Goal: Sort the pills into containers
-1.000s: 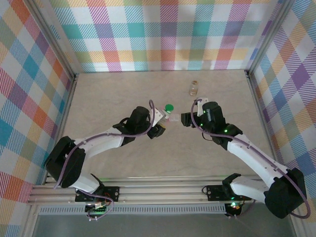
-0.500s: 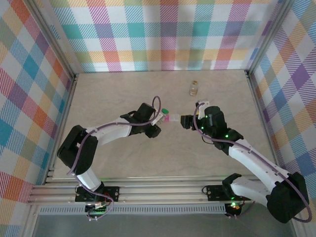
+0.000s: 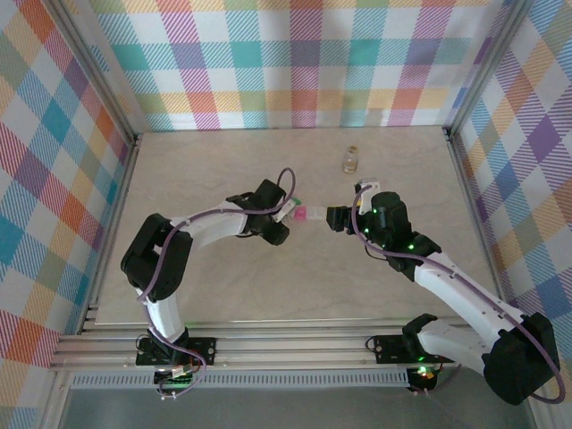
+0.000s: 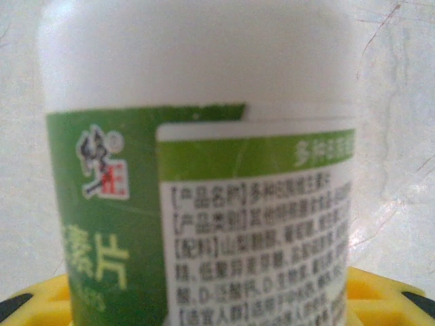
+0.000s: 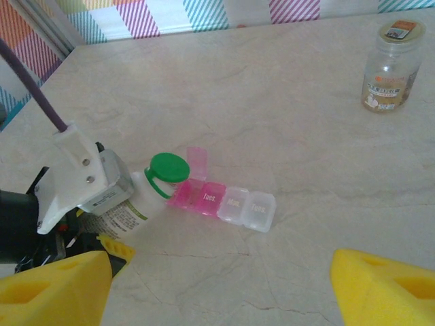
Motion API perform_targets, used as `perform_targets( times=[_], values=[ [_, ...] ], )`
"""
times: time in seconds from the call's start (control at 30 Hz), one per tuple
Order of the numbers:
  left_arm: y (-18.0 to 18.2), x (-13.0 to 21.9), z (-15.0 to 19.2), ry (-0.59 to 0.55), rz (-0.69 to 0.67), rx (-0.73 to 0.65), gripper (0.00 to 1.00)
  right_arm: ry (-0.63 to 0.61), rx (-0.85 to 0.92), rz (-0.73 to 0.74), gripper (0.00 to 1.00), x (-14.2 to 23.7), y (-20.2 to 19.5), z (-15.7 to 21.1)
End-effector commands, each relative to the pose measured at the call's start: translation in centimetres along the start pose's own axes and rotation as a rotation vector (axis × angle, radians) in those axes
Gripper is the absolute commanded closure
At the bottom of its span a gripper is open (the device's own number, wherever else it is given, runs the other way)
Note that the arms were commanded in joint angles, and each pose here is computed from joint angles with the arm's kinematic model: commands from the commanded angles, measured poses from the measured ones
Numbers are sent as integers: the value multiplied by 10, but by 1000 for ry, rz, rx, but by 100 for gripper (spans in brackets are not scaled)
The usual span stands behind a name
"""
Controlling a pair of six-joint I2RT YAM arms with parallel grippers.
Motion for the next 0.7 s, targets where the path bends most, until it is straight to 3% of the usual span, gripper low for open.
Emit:
perform_targets(
  times=[0.0,0.67],
  values=[
    [6,1,0,36,-9,12,100,-7,-14,-26,17,-1,4,0],
    [11,9,8,262,65,14,100,0,-20,-36,17,-1,5,2]
  ],
)
Point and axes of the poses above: each hand's point on the last joint's axis, 136 mm out from that joint toward the fingers, its own x axis back along the fingers, its own y axis along the line the jaws close on, z = x × y, the point moved 1 cm from there along x, back along the fingers, and after that the axes turned 12 degrees about -x, right-handed, at the moved point
